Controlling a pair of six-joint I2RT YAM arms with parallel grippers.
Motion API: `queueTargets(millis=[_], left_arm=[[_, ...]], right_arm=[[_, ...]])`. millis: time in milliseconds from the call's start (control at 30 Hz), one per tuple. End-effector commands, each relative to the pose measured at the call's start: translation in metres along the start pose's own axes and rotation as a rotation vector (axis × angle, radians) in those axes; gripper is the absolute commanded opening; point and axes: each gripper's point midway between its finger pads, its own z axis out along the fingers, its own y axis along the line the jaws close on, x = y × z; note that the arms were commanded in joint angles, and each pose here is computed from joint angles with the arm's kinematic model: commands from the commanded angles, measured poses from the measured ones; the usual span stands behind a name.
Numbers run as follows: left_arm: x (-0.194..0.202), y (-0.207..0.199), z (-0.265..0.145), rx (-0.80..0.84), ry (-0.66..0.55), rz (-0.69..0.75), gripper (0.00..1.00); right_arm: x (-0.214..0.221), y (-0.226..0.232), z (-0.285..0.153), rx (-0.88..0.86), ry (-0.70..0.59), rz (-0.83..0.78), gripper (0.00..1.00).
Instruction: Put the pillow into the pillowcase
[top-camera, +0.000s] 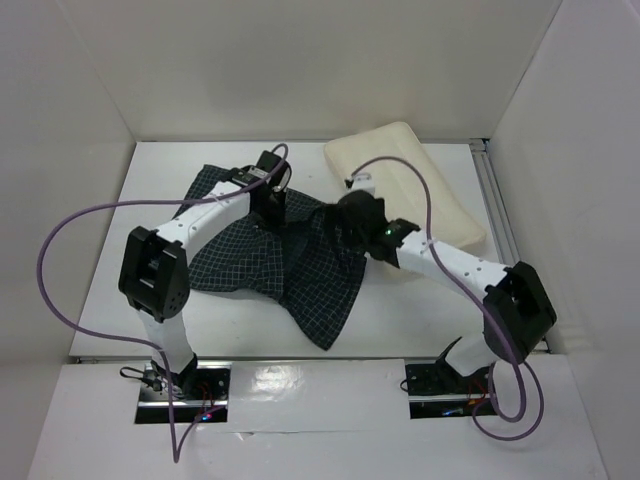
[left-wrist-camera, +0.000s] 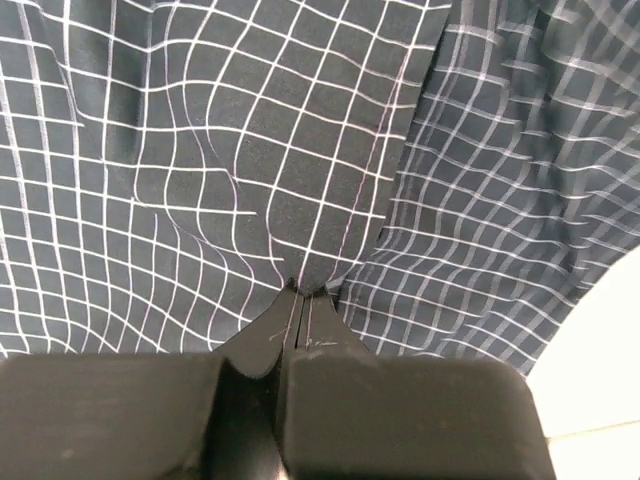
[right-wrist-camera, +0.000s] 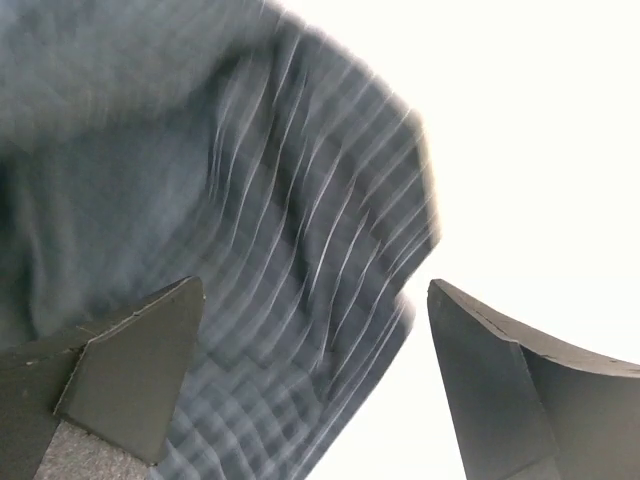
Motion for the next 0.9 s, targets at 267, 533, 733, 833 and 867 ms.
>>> queueTargets(millis=[267,533,733,833,867], left_arm=[[-0.013,-0.012,-0.012,0.087,0.003,-0.080,0.00],[-0.017,-0.007,-0.017,0.093,-0.005,-0.096,0.00],[-0.019,-0.005,-0.013,0.113,0.014,-0.104,0.00],[-0.022,-0.002,-0.011,0.110,0.012,-0.113,0.00],[-0.022,-0.002,-0.011,0.110,0.012,-0.113,0.00]], right_arm=[[-0.091,-0.076,0.158,0.303,0.083,-0.111,0.89],[-0.136,-0.120,0.167,0.256,0.021,0.020,0.00],[-0.128,-0.105,0.082,0.034,-0.058,0.059,0.00],[-0.139,-0.091,0.013,-0.052,-0.184,0.066,0.00],[-0.124,-0.088,-0.014,-0.080,-0.206,0.088,0.00]])
